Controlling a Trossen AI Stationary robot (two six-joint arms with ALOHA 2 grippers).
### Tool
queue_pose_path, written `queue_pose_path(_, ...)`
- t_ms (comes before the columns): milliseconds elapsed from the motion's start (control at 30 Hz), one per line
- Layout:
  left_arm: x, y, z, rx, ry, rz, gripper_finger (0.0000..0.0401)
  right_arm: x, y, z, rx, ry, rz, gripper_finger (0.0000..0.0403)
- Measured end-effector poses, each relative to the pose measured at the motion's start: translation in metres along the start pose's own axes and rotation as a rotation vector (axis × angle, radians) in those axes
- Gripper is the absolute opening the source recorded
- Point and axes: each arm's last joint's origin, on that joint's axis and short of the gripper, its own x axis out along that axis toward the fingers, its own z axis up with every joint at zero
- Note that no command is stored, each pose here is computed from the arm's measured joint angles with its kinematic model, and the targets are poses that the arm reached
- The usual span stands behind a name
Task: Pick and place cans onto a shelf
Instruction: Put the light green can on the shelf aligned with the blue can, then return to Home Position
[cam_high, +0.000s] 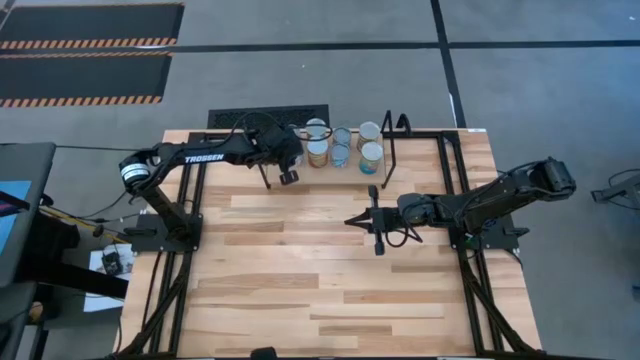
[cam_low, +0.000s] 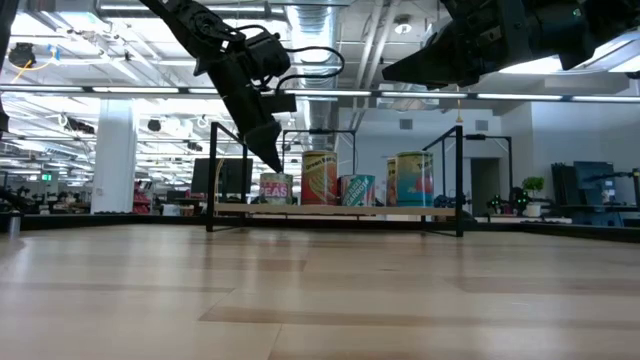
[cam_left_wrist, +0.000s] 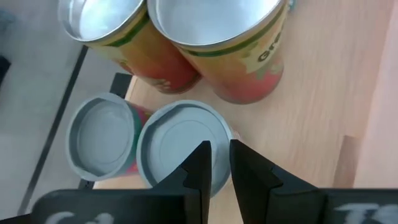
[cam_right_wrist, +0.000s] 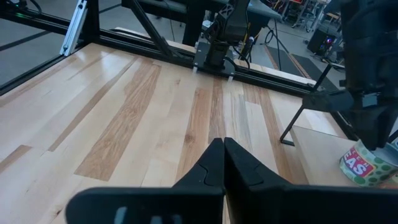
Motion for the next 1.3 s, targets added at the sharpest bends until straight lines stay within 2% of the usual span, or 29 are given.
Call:
queue_pose_path(233,0.000,0.001,0.000,-0.001,0.004,0.043,0.0049,0.000,0.000,0.000,0.000,0.000,0.000,0.0012)
queue_pose_path(467,-0.010,0.004,0.008,-0.007,0.013,0.033,0.0049,0.000,0.000,0.000,0.000,-0.001,0.000,0.0017)
queue_pose_path(700,-0.047,-0.006,0.026,-0.003,-0.149,-0.002,0.0020,-0.004,0.000,0.004,-0.023,-0.019,0.000,0.0012)
queue_pose_path(867,-0.079,-0.023,0.031,0.011,-0.348,-0.101,0.0003,-0.008,0.002,0.007,-0.059,-0.041,0.005,0.0011)
queue_pose_path(1067,-0.105,-0.058,0.006,0.064,-0.533,-0.263,0.0000,-0.025,-0.005,-0.019,-0.046,-0.092,-0.046,0.0011)
queue_pose_path(1300,-0.119,-0.080,-0.046,0.017,-0.671,-0.375,0.0000,-0.060,-0.017,-0.039,0.022,-0.171,-0.095,0.0010)
